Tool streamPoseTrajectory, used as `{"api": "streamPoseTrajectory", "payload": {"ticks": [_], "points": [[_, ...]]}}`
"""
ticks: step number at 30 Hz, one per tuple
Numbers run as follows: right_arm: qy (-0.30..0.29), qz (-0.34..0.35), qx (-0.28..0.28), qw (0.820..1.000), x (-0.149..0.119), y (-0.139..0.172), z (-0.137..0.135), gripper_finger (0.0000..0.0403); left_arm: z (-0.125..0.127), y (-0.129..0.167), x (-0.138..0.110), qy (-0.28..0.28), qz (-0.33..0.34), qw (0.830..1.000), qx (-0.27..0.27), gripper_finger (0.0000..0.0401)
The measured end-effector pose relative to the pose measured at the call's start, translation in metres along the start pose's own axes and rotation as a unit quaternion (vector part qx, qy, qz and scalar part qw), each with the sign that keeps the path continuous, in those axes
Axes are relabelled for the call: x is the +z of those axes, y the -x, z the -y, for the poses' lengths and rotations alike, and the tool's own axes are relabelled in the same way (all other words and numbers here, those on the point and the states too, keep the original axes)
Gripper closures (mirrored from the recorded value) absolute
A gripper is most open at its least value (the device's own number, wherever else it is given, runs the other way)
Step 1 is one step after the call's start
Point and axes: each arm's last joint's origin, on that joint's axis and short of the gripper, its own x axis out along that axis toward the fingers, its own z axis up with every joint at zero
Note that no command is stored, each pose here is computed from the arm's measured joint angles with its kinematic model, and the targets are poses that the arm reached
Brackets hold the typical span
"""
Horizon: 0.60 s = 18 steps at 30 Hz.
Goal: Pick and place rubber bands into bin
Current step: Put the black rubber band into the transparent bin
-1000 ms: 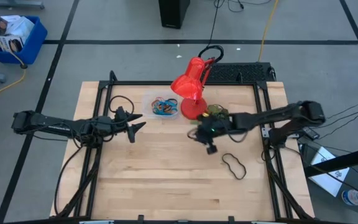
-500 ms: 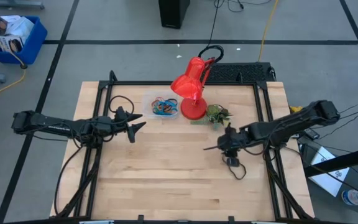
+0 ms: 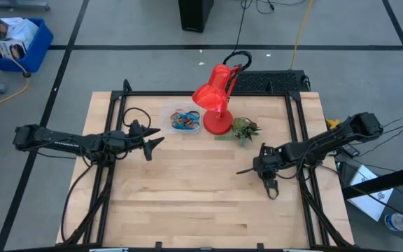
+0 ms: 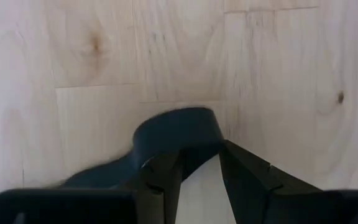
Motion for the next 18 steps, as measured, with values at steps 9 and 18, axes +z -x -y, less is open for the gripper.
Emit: {"api": "streamPoseTrajectory", "payload": {"ticks": [9, 18], "points": [[-0.007, 0.030, 0.011, 0.999, 0.005, -0.001, -0.002, 0.0298, 0.000, 0.000, 0.000, -0.001, 0.000, 1.000, 0.000, 0.0178], [-0.033, 0.067, 0.054, 0.996, 0.013, 0.000, -0.006, 0.0305, 0.000, 0.000, 0.000, -0.002, 0.000, 1.000, 0.000, 0.0178]]}}
